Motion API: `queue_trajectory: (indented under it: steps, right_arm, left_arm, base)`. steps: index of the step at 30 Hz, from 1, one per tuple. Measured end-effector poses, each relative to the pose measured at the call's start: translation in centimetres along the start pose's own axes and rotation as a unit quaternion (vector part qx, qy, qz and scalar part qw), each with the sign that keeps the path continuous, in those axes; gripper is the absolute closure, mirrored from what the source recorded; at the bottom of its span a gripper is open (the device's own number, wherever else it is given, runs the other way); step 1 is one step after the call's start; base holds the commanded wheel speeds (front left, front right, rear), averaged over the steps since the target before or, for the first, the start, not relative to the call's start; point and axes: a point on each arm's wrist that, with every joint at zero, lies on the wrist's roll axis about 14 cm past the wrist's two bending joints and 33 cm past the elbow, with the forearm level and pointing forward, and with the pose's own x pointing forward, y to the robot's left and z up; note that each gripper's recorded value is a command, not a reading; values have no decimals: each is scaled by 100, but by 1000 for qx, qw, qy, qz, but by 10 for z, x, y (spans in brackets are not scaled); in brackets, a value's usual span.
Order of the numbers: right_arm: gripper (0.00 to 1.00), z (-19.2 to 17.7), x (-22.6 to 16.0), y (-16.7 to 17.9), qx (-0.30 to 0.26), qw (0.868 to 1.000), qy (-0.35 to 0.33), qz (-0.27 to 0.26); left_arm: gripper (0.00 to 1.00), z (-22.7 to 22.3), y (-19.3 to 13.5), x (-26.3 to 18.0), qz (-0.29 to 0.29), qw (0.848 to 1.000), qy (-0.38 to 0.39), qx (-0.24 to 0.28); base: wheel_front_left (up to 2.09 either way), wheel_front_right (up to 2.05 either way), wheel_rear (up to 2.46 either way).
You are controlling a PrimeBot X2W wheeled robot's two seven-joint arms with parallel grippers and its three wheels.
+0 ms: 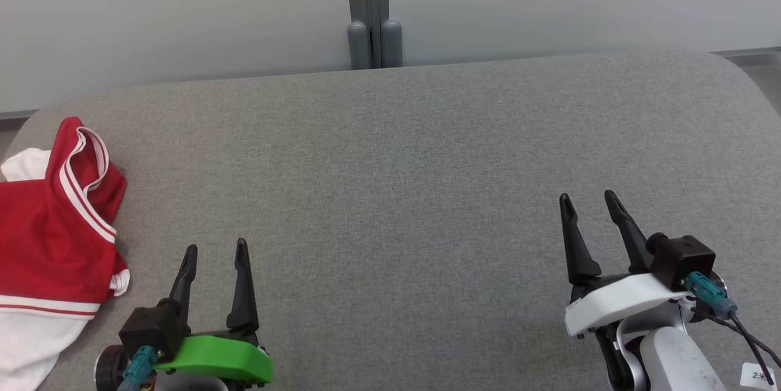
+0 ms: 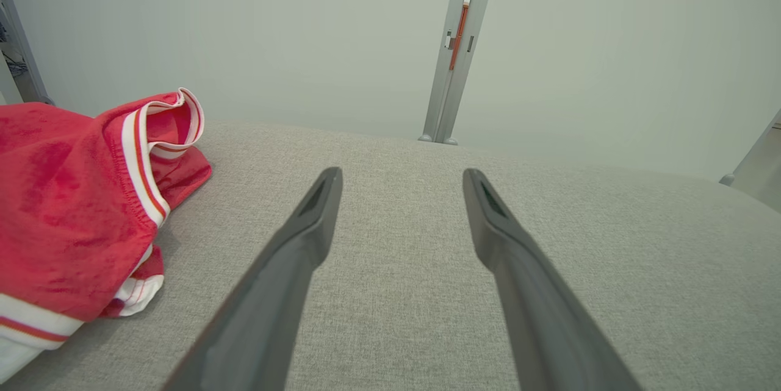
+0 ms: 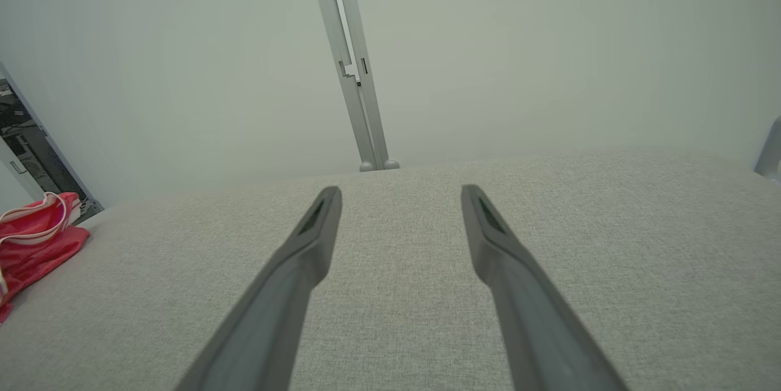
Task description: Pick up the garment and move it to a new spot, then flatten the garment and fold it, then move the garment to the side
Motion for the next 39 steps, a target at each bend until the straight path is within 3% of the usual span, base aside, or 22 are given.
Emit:
queue_trajectory:
  steps: [16,39]
  right_arm:
    - [0,2,1,6,-49,999,-8,17]
    - [0,2,4,15,-49,998,-11,30]
  left_arm:
    - [0,4,-3,1,-9,999,-14,42]
    - [0,12,8,-7,17,999,-27,17]
  base:
    - [0,0,0]
    - [0,0,0]
